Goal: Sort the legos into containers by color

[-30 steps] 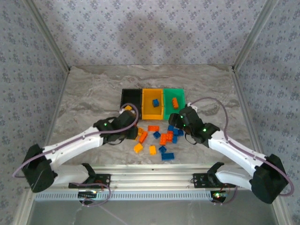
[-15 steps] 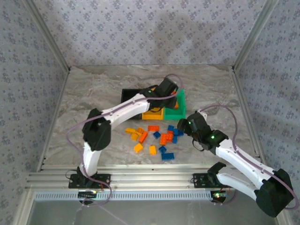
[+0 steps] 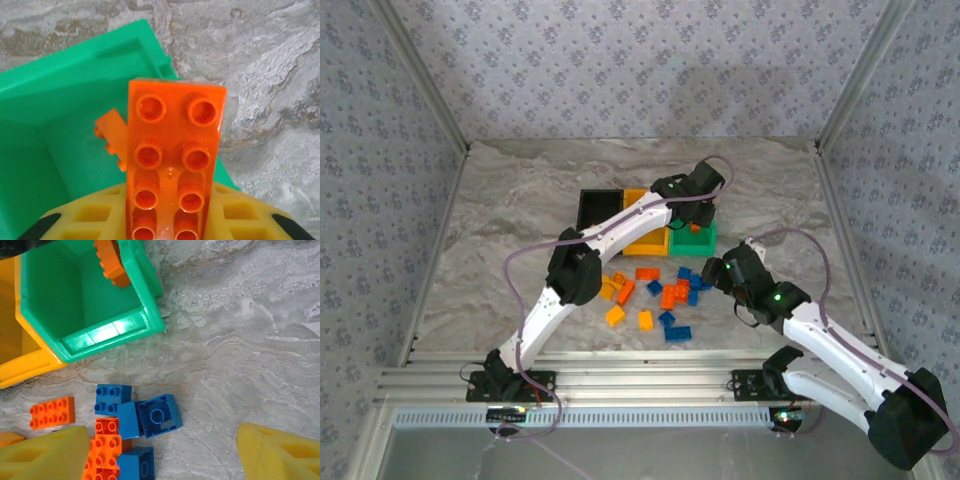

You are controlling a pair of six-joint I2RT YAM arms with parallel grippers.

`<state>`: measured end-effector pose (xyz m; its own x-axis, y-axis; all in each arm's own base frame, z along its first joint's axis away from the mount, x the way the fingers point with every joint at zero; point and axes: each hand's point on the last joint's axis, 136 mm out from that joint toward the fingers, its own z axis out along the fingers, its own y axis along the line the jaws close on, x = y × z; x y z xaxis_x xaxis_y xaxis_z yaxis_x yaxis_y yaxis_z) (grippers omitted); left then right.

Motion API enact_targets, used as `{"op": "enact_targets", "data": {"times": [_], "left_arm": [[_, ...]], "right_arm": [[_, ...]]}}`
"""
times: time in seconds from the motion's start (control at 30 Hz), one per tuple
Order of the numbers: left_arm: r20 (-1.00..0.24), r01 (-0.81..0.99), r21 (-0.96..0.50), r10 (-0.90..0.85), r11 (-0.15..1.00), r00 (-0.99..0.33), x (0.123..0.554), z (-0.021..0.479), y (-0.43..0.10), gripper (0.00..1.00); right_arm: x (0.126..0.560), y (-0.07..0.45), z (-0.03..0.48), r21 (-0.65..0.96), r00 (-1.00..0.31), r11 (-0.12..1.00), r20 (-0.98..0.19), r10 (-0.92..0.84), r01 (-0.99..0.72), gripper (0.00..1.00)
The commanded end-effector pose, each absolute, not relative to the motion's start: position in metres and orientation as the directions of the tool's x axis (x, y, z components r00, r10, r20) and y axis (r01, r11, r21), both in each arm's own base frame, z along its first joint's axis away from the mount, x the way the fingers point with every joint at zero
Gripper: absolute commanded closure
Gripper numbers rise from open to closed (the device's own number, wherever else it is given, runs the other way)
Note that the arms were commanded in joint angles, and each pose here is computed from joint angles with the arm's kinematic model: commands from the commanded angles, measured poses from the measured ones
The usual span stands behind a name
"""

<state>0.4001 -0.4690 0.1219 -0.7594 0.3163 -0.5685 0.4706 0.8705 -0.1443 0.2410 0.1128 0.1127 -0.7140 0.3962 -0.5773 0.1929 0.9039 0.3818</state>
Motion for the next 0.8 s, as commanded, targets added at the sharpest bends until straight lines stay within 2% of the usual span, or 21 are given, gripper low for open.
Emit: {"op": "enact_targets", "data": {"times": [0.0,0.2,0.43,0.47,0.5,0.77], "left_arm": [[-0.574,0.477,-0.156,0.314,0.865,-0.757,0.4,0.138,-0.468,0.63],[-0.596,0.485,-0.2,0.287,0.851,-0.75,0.394,0.166,-0.47,0.38],[-0.687,0.508,-0.299,0.187,0.807,-0.702,0.371,0.235,-0.456,0.14],[-0.694,0.51,-0.313,0.173,0.801,-0.698,0.364,0.24,-0.449,0.03],[-0.705,0.515,-0.33,0.156,0.791,-0.692,0.357,0.248,-0.444,0.0],[-0.701,0.459,-0.389,0.067,0.799,-0.71,0.292,0.236,-0.358,0.0]], "right_arm": [[0.237,0.105,0.106,0.369,-0.714,0.9,-0.564,0.416,0.233,0.21],[0.24,0.106,0.106,0.372,-0.713,0.898,-0.561,0.421,0.237,0.21],[0.246,0.114,0.096,0.356,-0.739,0.906,-0.543,0.4,0.229,0.24],[0.247,0.115,0.094,0.351,-0.745,0.909,-0.539,0.392,0.225,0.24],[0.248,0.117,0.091,0.345,-0.752,0.912,-0.534,0.386,0.223,0.24],[0.259,0.126,0.068,0.3,-0.79,0.926,-0.5,0.356,0.227,0.29]]}}
